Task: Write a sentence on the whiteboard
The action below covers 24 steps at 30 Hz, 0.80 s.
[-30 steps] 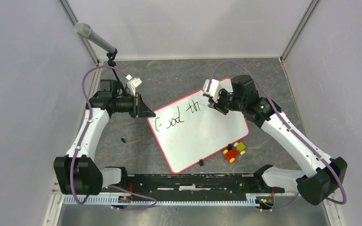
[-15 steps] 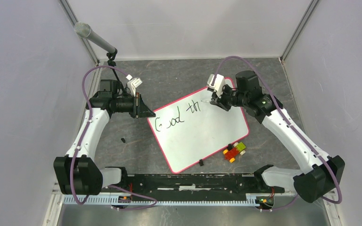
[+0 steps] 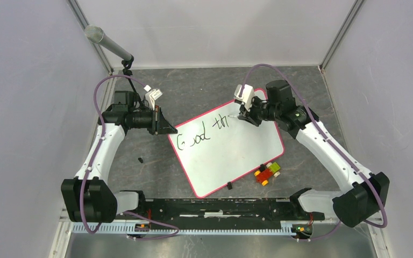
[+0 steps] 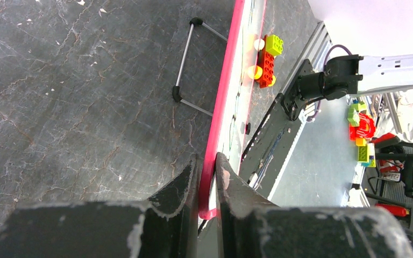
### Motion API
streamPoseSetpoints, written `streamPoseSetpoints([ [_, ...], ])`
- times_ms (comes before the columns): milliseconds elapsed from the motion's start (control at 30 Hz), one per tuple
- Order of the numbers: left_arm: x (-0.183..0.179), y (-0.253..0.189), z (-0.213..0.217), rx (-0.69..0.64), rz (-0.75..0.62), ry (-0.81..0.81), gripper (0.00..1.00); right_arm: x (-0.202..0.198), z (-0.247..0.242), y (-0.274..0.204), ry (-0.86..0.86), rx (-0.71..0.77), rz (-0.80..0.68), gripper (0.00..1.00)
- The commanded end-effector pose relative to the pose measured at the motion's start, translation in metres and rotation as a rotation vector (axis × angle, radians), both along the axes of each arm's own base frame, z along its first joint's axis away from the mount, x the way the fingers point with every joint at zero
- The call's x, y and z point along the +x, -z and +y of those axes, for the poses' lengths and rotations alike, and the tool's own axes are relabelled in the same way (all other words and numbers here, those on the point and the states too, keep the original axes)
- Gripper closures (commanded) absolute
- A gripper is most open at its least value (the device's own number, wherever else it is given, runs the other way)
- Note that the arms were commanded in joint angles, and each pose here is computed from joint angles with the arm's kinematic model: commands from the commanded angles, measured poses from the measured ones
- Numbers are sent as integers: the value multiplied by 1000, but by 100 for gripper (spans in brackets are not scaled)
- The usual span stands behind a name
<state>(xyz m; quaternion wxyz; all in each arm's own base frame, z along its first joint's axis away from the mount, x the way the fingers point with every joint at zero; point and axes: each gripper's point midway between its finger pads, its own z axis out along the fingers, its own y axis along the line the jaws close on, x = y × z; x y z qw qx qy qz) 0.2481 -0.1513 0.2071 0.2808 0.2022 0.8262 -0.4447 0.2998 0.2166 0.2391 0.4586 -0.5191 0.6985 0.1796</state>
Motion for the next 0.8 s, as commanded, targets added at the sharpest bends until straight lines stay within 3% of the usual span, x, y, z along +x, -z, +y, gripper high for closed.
streamPoseSetpoints([
  [0,-2,13,3,66,-13,7,97,8,4,-13,3,24,-39,100],
  [767,0,15,4,76,-3,-2,97,21,-17,-6,75,-30,-64,100],
])
